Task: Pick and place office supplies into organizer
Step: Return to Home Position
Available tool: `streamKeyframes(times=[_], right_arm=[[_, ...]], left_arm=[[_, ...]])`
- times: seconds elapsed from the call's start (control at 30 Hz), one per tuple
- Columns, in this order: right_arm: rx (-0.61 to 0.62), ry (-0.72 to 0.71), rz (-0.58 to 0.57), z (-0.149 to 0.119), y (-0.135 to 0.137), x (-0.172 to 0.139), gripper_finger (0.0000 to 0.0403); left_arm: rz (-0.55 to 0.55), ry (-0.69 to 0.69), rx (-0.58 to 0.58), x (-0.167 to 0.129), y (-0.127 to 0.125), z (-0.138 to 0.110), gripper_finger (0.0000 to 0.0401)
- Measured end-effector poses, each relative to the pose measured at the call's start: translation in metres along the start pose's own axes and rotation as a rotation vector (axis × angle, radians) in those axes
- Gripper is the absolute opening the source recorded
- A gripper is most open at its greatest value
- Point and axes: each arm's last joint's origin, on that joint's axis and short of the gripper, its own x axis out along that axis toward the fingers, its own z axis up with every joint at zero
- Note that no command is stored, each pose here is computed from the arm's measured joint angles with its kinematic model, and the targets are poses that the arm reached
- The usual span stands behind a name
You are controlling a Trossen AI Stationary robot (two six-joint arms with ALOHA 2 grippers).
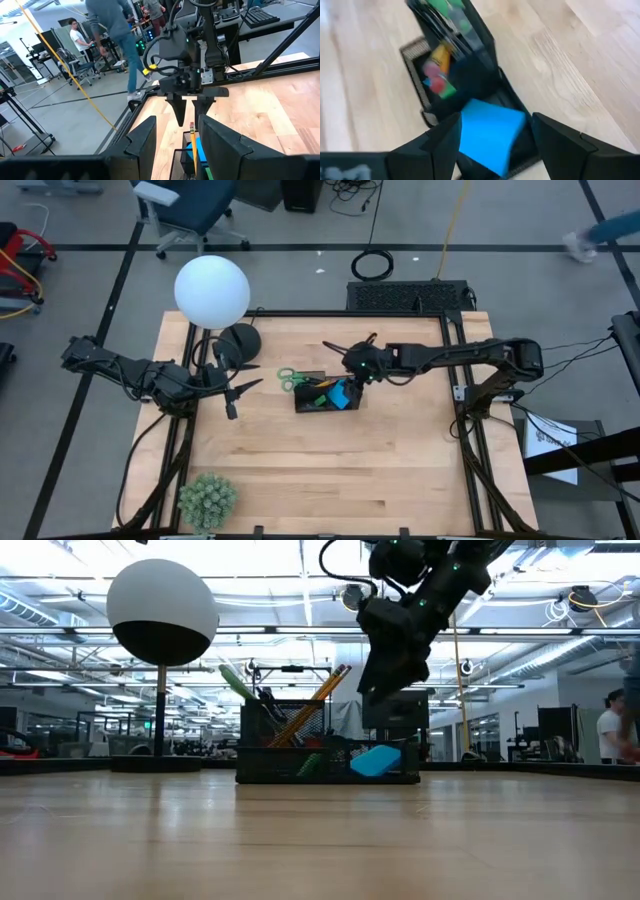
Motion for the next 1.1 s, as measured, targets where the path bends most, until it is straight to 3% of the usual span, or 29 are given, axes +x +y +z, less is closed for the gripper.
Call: streamKeyframes(times=[0.47, 0.57, 0.77, 0.93, 1.1], right_arm=[[0.013, -0.264, 0.104, 0.025, 0.010, -0.004, 0.0229], [-0.015, -0.253, 0.125, 0.025, 0.011, -0.004, 0.0232], [0.055, -0.234, 0.133, 0.023, 0.011, -0.004, 0.0231], [-0.016, -0.212, 0.198, 0.019, 0.024, -0.005, 0.0232], [-0.107, -0.257, 0.187, 0.016, 0.040, -0.014, 0.0232]], left_arm=[[-0.001, -0.007, 0.004, 0.000, 0.000, 0.001, 0.0154], [-0.001, -0.010, 0.002, -0.001, 0.000, 0.001, 0.0154], [-0.001, -0.009, -0.024, 0.000, 0.000, 0.001, 0.0154], [-0.013, -0.009, -0.085, -0.001, -0.001, 0.001, 0.0154], [-0.144, -0.003, -0.035, -0.006, -0.011, -0.001, 0.0154]])
